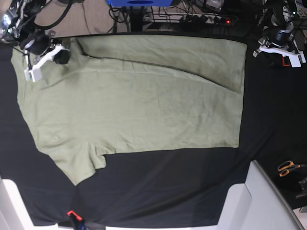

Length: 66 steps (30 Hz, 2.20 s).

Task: Fold the T-shirt properly
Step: 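Move the right gripper along the shirt side and grasp the hem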

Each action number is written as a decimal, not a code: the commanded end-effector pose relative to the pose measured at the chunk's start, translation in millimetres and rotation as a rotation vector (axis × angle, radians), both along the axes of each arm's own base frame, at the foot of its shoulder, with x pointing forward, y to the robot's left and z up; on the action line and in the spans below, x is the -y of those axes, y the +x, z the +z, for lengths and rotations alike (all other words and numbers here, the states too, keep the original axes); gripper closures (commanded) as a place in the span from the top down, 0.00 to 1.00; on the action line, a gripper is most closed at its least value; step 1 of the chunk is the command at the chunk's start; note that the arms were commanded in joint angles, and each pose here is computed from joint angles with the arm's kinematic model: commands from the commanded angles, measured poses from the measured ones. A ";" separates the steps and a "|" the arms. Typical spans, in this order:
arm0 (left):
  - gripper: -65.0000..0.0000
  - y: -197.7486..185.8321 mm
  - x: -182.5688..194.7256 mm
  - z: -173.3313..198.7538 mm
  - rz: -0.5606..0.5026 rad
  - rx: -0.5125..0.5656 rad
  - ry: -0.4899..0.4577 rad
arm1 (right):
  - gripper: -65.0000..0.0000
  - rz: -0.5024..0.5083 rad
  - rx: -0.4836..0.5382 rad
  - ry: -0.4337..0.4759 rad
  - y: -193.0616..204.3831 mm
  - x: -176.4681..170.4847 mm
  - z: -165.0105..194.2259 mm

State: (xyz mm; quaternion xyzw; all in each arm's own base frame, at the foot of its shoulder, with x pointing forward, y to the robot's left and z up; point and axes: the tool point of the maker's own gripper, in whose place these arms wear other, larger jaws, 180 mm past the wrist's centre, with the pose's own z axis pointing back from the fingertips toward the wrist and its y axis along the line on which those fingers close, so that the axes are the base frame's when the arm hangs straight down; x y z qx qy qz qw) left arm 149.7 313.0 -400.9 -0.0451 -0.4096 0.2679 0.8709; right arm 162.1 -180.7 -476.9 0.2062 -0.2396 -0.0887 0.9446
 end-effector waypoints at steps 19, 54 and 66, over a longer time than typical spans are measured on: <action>0.00 12.3 -4.7 10.1 0.002 0.048 0.014 | 0.01 -0.006 0.176 -0.036 72.6 24.2 32.8; 0.00 16.0 -6.8 9.5 0.011 0.056 0.013 | 0.25 -0.112 0.250 -0.193 220.7 121.2 -1.5; 0.00 16.2 -4.6 8.4 0.006 0.053 0.008 | 0.00 -0.061 0.295 -0.237 221.4 114.7 8.7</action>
